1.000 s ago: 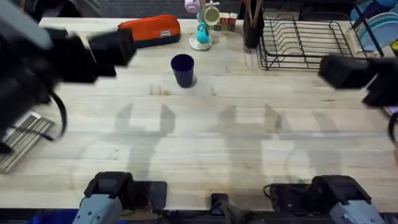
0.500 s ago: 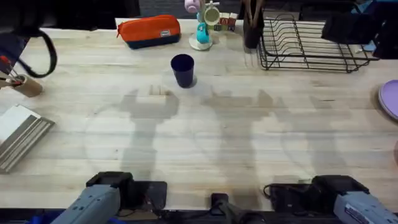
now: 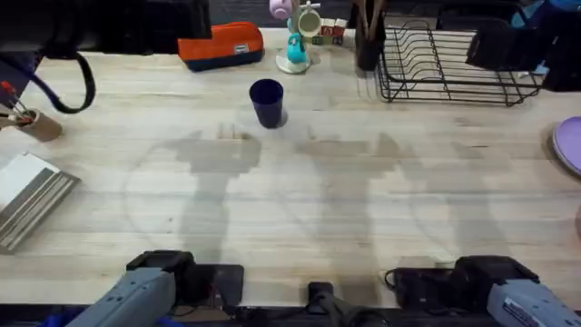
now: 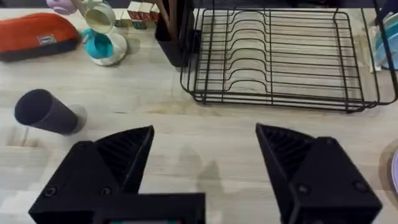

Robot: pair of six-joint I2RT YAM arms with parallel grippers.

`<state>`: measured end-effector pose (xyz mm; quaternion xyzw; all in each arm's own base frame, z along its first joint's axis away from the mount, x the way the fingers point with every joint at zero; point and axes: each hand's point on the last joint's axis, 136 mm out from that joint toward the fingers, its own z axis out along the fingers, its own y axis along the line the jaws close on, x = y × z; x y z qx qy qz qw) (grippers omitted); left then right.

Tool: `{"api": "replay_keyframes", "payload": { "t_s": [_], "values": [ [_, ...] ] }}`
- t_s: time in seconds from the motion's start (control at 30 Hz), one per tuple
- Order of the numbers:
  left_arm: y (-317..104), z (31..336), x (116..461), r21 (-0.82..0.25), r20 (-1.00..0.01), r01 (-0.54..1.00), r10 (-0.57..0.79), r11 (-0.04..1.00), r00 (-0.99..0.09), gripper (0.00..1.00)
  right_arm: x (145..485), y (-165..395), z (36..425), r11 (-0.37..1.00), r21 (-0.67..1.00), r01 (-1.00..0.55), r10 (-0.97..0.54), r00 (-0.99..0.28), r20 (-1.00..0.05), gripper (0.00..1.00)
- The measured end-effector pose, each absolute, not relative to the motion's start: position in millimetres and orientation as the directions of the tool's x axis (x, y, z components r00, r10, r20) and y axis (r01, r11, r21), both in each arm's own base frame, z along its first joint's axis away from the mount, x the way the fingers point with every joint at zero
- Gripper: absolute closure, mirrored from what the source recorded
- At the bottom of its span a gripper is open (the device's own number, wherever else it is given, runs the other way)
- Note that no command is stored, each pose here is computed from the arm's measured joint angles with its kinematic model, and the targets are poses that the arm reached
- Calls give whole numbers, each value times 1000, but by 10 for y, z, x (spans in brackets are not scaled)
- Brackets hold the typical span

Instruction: Pick up the cup on the table and put them onto the rack.

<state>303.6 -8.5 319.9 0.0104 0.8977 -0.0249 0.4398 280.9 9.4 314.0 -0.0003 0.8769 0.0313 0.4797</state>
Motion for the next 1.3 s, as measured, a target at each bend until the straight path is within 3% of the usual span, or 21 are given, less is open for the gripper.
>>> {"api": "replay_keyframes", "payload": {
  "t_s": [0.33,0.8,1.0,1.07,1.3],
  "values": [
    [-178,2746,3280,-56,-655,50,1,997,-756,7,2849,95,3205,998,50,-35,26,-513,-858,6],
    [-621,2315,3721,-61,-596,160,93,985,-797,7,2849,94,3205,998,47,-36,22,-513,-858,5],
    [-734,2083,3791,-66,-548,183,118,981,-828,7,2842,95,3194,998,48,-36,22,-518,-855,5],
    [-736,1874,3807,-67,-491,178,123,982,-862,7,2841,94,3192,998,48,-36,23,-519,-855,5],
    [-760,1688,3866,-75,-455,179,126,981,-882,7,2841,94,3191,998,48,-36,23,-519,-855,5]
  ]
}}
